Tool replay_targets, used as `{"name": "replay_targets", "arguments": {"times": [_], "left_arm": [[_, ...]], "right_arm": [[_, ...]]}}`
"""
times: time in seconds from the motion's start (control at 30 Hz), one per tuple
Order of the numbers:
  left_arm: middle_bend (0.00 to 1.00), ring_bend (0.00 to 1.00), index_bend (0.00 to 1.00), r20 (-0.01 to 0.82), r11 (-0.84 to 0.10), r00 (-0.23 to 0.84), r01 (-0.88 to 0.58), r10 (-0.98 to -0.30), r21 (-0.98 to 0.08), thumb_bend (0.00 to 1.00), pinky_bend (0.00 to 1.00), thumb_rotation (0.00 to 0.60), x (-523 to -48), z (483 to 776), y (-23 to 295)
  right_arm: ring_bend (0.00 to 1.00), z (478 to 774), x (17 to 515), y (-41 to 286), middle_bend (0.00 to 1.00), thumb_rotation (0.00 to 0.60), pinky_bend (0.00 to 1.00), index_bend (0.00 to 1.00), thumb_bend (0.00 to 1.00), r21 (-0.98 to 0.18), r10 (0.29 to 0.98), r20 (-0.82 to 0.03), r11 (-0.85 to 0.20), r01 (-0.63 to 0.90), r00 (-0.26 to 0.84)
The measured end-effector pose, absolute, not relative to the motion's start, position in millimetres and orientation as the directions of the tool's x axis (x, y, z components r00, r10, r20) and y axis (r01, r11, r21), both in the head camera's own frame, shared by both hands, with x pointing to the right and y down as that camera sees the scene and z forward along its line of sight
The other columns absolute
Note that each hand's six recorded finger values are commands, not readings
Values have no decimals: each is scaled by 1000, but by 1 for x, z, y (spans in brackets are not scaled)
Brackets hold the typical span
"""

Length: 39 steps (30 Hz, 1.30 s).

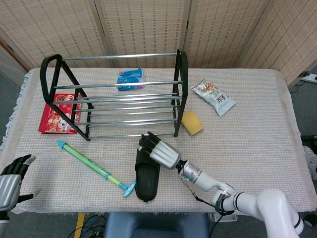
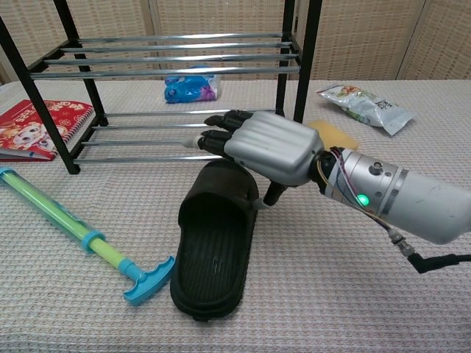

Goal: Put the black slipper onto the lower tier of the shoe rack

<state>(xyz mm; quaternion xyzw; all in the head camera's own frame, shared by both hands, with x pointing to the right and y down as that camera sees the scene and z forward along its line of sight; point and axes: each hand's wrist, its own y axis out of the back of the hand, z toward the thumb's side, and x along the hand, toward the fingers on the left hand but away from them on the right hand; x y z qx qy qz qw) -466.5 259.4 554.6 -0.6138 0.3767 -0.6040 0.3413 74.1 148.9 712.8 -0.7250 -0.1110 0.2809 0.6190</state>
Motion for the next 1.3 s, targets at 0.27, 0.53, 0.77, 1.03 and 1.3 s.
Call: {"name": "replay_targets", "arguments": {"times": [0.27,0.53,0.77,1.03,1.3], "left_arm": [[146,134,162,485,-484,-7,-44,-875,-874,152,251,600,-465,555,257],[146,134,162,478,-478,23,-30,-878,-878,153,250,600,-461,554,251],[146,134,172,479,-484,110,-21,-871,-875,152,251,600,-444,558,242],[146,135,202,445,-459,244,2,-861,-889,152,251,600,-418,560,222],[147,138,221,397,-432,453,29,-798,-901,153,251,600,-373,569,205]], "right_arm": [[14,713,58,139,131,600,77,0,43,-965,536,-247,-210,-156,807],[14,696,78,139,171,600,77,0,57,-969,527,-226,-205,-135,819],[82,655,124,149,282,600,178,7,179,-976,525,-197,-189,-111,828],[98,599,211,168,303,600,195,57,207,-990,600,-142,-106,-98,787],[108,560,282,193,306,600,204,77,208,-995,717,-95,-51,-83,691]]}}
